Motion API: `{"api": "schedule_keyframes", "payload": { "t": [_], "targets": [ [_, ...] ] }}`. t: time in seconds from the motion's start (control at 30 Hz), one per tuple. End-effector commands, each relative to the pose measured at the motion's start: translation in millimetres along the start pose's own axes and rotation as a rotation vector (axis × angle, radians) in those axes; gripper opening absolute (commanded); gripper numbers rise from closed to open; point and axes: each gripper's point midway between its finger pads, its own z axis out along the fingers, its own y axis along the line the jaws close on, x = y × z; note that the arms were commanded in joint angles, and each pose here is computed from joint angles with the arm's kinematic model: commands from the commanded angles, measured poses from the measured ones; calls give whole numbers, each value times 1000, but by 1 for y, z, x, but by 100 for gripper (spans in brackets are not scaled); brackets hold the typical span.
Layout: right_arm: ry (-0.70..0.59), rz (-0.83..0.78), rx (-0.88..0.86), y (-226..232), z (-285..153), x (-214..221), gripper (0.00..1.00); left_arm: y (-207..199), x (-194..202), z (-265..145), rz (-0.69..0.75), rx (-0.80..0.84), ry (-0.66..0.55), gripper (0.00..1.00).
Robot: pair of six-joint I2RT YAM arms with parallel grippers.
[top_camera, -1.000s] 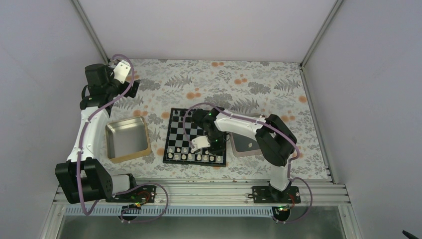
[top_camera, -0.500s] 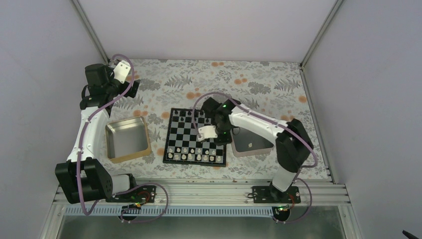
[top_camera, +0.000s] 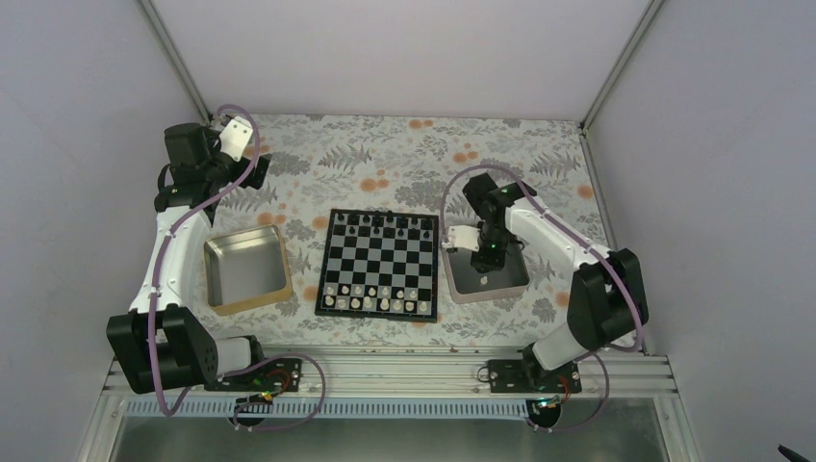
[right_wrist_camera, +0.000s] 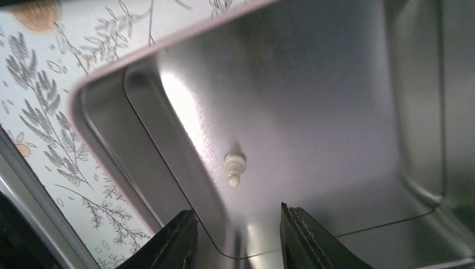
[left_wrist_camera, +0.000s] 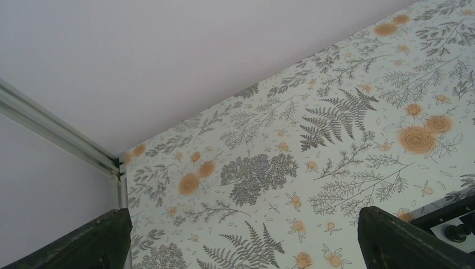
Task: Set up the chess pieces on the board
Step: Pick up the chess piece from the storage box.
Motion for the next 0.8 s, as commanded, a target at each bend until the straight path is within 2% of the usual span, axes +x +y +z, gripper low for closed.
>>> {"api": "schedule_keyframes", "payload": {
  "t": [0.0,0.77],
  "targets": [
    [36,25,-27,-6,24,18,40,2,-6,-2,4,3,-21,100],
    [4,67,-97,-2,56,28,43,-1,-10,-4,-1,18,-31,100]
  ]
}}
